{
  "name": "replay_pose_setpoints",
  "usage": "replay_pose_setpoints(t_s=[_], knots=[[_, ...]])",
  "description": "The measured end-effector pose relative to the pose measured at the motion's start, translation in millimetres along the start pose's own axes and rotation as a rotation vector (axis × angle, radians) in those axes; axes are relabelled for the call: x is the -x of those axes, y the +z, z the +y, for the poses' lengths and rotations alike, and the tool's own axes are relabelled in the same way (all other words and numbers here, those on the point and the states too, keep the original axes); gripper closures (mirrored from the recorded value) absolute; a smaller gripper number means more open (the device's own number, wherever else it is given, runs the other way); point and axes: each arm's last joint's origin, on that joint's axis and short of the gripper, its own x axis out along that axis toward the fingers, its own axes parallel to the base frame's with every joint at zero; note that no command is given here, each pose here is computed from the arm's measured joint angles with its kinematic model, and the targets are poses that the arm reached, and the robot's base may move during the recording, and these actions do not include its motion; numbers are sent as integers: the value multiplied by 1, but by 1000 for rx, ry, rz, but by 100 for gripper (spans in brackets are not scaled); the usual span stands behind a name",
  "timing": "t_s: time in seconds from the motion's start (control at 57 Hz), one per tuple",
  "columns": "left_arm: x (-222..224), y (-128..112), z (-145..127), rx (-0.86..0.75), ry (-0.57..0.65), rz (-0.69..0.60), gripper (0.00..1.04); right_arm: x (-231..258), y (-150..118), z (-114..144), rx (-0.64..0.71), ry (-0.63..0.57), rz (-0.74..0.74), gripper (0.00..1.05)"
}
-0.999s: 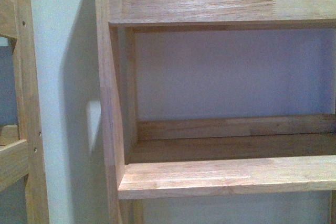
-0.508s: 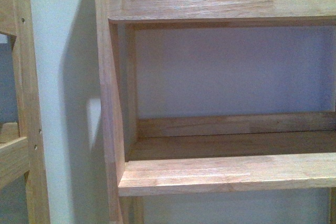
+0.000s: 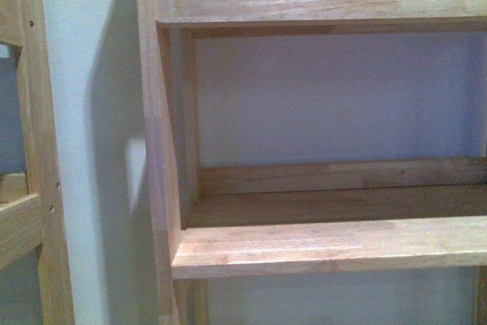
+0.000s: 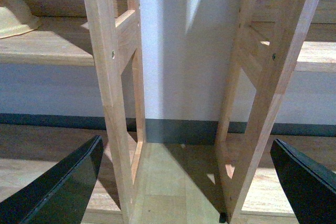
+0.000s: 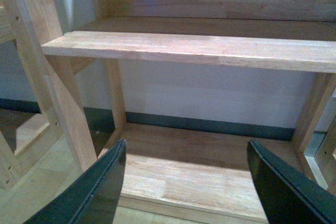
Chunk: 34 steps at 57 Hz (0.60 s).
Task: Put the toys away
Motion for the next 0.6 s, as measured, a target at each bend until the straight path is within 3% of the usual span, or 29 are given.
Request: replay_pose_setpoints(t_s=[0.14,0.596], knots=[[0,0,0,0,0,0,6,0,0,0,-3,0,0,0],[0,0,0,0,0,0,6,0,0,0,2,0,0,0]])
